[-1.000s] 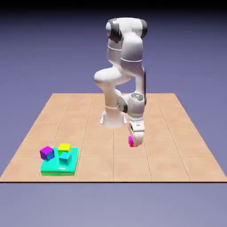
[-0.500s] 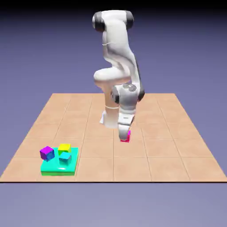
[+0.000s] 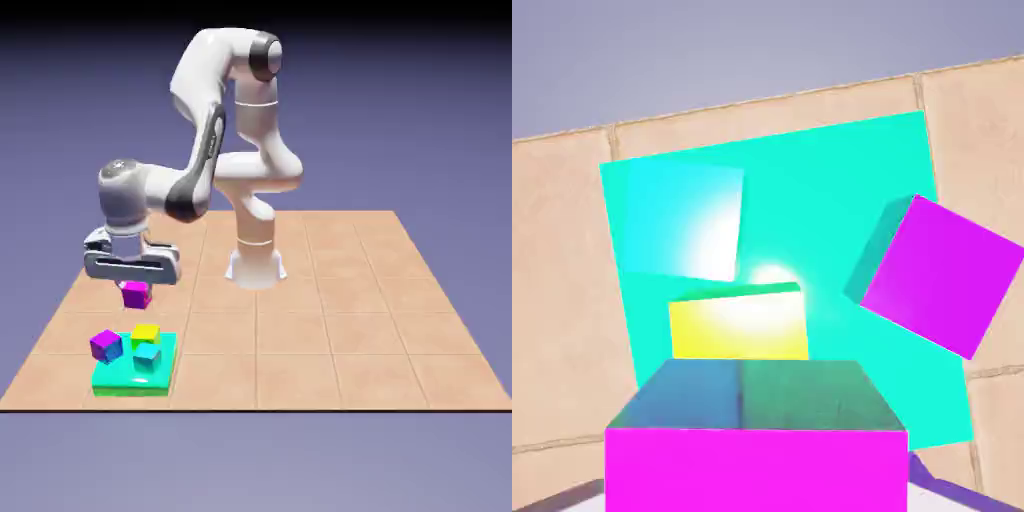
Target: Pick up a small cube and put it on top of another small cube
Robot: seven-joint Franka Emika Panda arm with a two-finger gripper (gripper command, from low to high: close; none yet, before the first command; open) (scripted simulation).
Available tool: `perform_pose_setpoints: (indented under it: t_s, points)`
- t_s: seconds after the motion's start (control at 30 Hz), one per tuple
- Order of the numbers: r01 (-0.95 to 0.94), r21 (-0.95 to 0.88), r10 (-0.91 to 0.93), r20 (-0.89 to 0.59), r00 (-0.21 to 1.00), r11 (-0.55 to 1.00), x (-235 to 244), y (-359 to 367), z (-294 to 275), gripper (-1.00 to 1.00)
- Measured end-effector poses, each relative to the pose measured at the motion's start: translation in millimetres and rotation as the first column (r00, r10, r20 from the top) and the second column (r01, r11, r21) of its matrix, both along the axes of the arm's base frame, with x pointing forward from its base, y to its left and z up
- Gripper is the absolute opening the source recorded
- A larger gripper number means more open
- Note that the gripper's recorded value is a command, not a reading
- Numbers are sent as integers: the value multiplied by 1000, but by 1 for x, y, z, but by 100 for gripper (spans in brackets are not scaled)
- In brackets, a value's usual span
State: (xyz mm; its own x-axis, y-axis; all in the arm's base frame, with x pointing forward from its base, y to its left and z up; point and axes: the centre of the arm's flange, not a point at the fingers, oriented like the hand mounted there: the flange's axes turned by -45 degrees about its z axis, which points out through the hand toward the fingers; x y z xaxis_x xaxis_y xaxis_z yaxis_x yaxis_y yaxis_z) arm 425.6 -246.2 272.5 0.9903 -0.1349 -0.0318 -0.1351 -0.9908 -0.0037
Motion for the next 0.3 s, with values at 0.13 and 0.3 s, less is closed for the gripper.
perform_pose_setpoints:
  t_s: [0.13, 0.3]
  points:
    - [2, -3, -2, -2, 1000, 1000, -3, 0, -41, 100]
    - [4, -2, -4, -1, 1000, 1000, -1, -2, 19, 100]
